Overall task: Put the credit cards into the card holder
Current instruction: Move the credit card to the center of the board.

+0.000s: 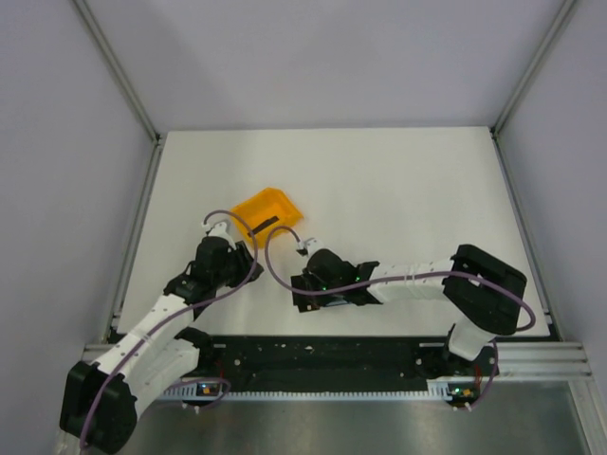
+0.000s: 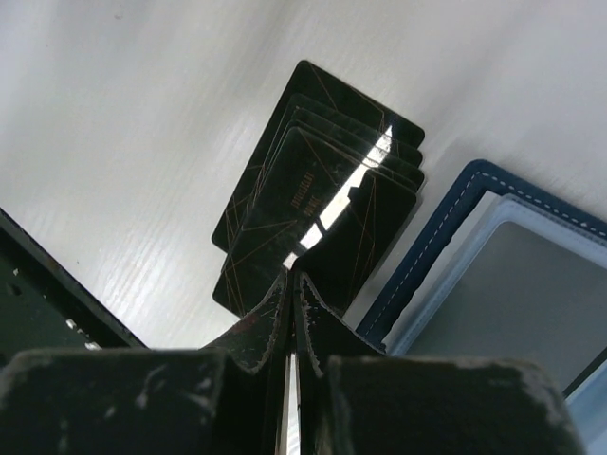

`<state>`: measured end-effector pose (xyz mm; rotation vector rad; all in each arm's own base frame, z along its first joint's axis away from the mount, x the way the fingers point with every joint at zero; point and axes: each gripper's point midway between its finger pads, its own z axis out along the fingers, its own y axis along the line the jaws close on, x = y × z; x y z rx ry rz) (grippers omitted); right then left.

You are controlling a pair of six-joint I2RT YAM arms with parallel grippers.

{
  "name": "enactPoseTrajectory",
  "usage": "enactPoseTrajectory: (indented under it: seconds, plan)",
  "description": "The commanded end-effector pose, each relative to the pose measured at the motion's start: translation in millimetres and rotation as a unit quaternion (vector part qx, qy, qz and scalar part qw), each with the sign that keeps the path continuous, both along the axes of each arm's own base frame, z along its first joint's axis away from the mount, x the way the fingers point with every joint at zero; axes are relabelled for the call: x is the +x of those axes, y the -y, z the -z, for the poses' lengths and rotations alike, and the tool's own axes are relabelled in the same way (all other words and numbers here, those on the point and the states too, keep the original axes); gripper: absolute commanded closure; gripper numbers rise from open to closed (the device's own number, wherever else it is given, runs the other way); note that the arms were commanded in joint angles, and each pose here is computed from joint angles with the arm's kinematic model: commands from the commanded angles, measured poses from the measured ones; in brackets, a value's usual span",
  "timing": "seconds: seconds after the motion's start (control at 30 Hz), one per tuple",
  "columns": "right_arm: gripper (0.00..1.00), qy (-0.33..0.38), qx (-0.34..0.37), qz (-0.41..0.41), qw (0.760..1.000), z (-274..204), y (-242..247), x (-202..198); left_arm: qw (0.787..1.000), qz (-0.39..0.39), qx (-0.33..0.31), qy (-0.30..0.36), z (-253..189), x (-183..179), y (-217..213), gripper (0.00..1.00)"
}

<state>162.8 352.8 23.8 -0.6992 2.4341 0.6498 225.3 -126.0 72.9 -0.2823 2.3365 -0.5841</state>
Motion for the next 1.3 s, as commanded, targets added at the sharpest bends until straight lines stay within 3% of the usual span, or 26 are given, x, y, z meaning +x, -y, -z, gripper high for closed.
enactPoseTrajectory:
  seconds: [0.0,0.17,0.3,0.5,1.27]
  plan:
    - [1.0,0.004,-0.007,0.003,1.0,-5,9,-9,1.0,0.0,-0.007,0.022,-8,6,1,0.53]
    - [1.0,0.069,0.028,0.014,0.997,-50,-5,19,1.0,0.001,-0.007,0.023,-8,6,1,0.53]
    - [1.0,0.081,0.051,0.018,0.995,-71,-19,46,1.0,0.001,-0.008,0.023,-9,7,2,0.53]
    - [1.0,0.069,0.027,0.014,0.997,-56,-27,64,1.0,0.003,-0.004,0.021,-7,7,1,0.53]
    - [1.0,0.026,-0.04,0.026,0.999,8,-9,55,1.0,0.002,-0.003,0.018,-3,7,1,0.53]
